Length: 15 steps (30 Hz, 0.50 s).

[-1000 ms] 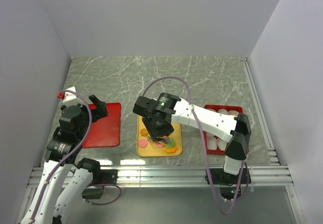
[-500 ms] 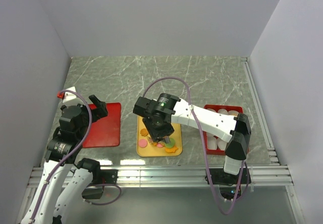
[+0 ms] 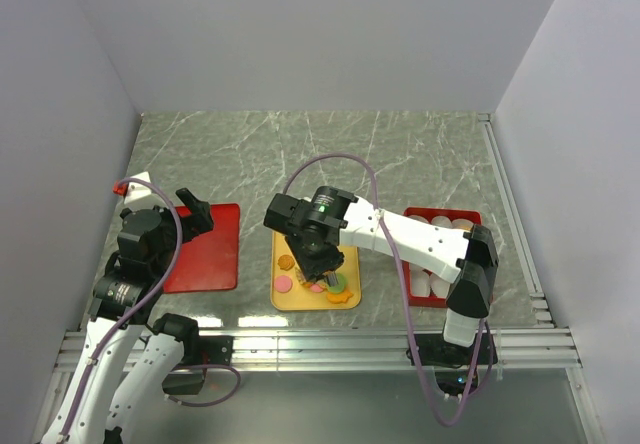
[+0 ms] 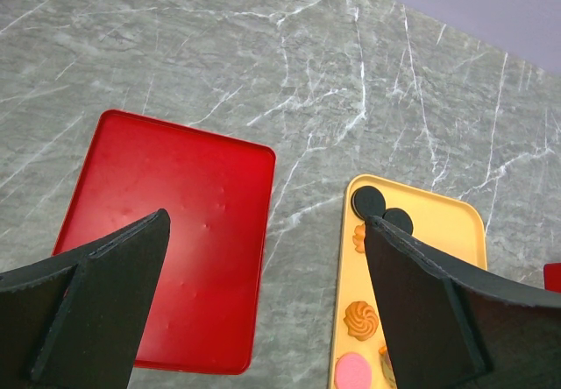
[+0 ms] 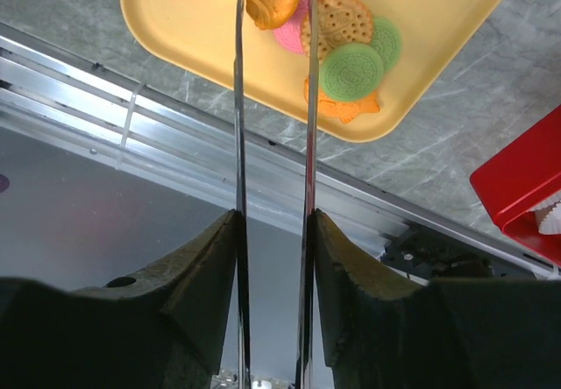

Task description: Pack the cookies

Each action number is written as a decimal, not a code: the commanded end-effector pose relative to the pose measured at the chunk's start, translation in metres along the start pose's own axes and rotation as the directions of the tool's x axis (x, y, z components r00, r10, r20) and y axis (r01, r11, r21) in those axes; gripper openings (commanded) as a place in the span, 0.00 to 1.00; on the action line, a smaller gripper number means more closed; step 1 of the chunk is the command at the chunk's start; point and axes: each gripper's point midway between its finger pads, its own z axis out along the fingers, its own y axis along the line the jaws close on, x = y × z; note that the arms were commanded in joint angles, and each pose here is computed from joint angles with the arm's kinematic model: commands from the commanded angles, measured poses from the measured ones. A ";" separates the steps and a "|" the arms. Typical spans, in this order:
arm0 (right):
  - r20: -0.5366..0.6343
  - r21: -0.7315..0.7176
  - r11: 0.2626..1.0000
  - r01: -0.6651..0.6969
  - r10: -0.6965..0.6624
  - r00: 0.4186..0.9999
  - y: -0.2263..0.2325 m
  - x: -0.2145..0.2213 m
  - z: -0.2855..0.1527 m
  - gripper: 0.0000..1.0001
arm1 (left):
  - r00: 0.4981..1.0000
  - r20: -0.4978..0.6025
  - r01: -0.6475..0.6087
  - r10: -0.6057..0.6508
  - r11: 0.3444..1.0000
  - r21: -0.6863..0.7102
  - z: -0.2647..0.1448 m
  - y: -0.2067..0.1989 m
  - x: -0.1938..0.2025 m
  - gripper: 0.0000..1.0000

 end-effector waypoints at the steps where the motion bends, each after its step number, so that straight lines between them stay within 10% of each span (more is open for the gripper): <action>1: -0.051 0.050 0.999 0.018 -0.015 0.999 -0.012 0.016 -0.009 0.43 | 0.999 0.045 0.007 -0.008 1.000 0.014 -0.001 -0.003 -0.012 1.00; 15: 0.098 0.011 0.980 -0.199 0.197 0.976 -0.067 -0.031 -0.047 0.41 | 0.999 0.042 0.002 -0.003 1.000 0.017 0.000 -0.004 -0.012 0.99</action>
